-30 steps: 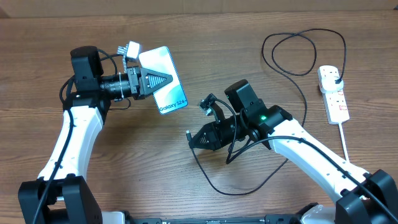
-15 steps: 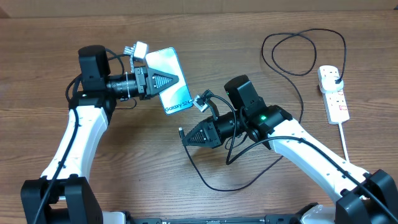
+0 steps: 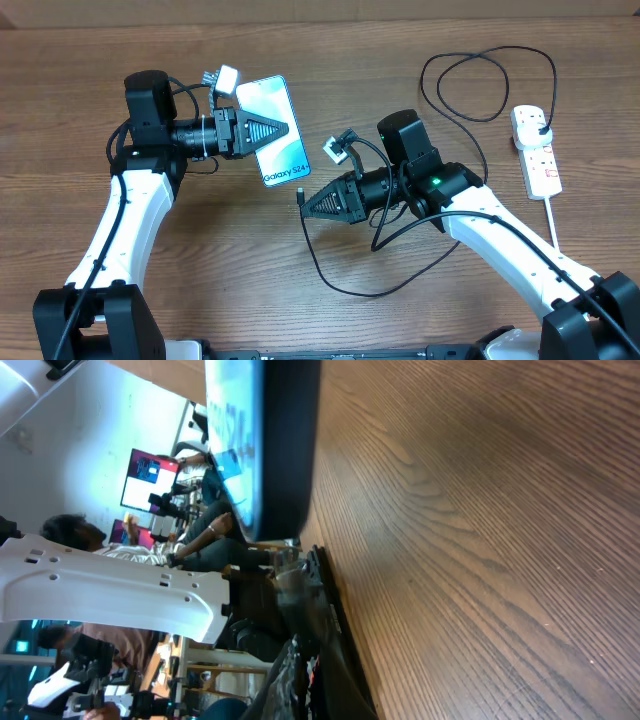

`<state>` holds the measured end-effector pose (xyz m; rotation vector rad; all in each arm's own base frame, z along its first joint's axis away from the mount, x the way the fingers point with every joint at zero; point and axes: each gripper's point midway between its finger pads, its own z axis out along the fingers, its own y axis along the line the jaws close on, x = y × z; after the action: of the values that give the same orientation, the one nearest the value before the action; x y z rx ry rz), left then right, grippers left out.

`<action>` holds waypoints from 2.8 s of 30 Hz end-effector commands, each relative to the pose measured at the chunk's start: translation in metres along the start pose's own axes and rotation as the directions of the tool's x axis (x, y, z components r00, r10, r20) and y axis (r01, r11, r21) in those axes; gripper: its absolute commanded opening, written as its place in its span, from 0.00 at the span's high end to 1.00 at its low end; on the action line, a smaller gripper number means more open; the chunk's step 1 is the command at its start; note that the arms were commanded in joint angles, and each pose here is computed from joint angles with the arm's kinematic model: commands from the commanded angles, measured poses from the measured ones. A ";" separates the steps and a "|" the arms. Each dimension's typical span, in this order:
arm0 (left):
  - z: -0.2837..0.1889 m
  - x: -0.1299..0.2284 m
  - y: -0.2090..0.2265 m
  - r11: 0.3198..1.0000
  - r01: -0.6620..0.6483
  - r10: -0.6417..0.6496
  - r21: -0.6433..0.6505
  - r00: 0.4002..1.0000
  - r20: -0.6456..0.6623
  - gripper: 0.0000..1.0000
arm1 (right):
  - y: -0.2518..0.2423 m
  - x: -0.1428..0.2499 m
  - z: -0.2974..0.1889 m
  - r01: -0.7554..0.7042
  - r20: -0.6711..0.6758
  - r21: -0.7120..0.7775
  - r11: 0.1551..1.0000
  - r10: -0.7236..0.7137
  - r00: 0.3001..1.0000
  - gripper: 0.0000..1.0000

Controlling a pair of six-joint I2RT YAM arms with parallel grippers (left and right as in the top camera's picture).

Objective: Plug charger to phone and switch on socket

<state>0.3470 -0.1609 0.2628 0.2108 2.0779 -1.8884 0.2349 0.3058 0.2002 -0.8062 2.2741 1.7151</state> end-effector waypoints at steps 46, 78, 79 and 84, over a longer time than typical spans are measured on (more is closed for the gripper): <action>-0.144 -0.025 0.096 0.847 0.352 -0.139 -0.399 0.870 0.473 0.96 | -0.158 -0.004 0.059 0.030 -0.142 0.806 0.591 0.143 0.980 0.51; -0.143 -0.020 0.098 0.845 0.330 -0.122 -0.420 0.885 0.450 0.96 | -0.207 -0.004 0.095 0.003 -0.081 0.833 0.553 0.116 0.990 0.89; -0.143 -0.020 0.098 0.845 0.330 -0.122 -0.420 0.885 0.450 0.95 | -0.206 -0.002 0.095 0.002 -0.085 0.832 0.554 0.124 0.989 0.92; -0.143 -0.020 0.098 0.845 0.330 -0.122 -0.420 0.885 0.450 0.96 | -0.206 0.002 0.092 -0.006 -0.087 0.839 0.544 0.144 0.986 0.96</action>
<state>0.3773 -0.0028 0.1700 -0.6191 2.2898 -1.2706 0.3302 0.3523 0.0022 -0.5920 2.7681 0.3639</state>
